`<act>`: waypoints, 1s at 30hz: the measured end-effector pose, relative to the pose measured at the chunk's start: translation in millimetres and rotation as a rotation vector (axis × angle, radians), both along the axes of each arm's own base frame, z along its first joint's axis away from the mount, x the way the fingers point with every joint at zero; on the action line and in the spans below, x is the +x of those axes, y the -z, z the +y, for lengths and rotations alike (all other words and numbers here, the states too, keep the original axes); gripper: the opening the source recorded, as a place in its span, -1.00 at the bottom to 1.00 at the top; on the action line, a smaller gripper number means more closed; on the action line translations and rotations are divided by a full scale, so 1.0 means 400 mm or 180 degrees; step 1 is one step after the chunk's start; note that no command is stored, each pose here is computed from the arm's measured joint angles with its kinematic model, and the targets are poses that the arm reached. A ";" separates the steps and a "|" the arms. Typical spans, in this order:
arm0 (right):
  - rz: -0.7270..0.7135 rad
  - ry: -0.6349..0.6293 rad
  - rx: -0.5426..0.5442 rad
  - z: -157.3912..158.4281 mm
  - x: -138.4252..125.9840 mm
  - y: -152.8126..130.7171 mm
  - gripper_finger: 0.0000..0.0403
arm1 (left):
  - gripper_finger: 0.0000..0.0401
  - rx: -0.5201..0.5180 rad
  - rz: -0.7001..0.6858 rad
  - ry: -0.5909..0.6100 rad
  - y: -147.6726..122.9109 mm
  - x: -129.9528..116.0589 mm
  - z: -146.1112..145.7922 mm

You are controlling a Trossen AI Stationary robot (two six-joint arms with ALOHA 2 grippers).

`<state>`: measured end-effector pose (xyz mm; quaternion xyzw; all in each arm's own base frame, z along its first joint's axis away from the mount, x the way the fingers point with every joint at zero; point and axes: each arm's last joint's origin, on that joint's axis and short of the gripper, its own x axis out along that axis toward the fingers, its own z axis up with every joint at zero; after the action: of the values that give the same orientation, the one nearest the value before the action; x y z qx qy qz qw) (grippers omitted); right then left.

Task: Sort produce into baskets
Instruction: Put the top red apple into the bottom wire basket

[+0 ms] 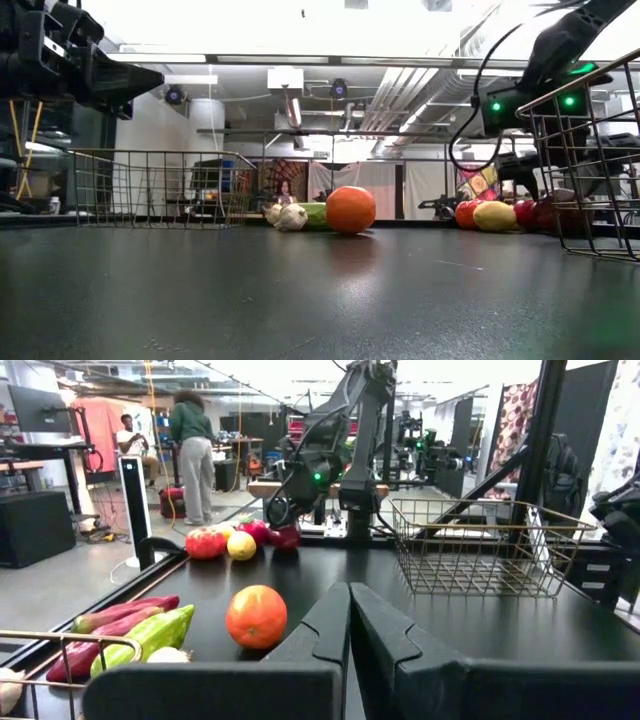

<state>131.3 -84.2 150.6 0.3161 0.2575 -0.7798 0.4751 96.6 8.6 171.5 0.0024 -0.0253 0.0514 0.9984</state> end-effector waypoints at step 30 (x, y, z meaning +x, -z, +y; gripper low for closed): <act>0.0197 -0.0897 0.0509 -0.010 0.049 -0.050 0.57 | -1.00 0.0000 0.0000 -0.0002 0.000 0.000 0.000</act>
<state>151.0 -88.2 170.8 0.2894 0.3750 -0.6918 0.5450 96.6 8.7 171.5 0.0024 -0.0253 0.0517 0.9983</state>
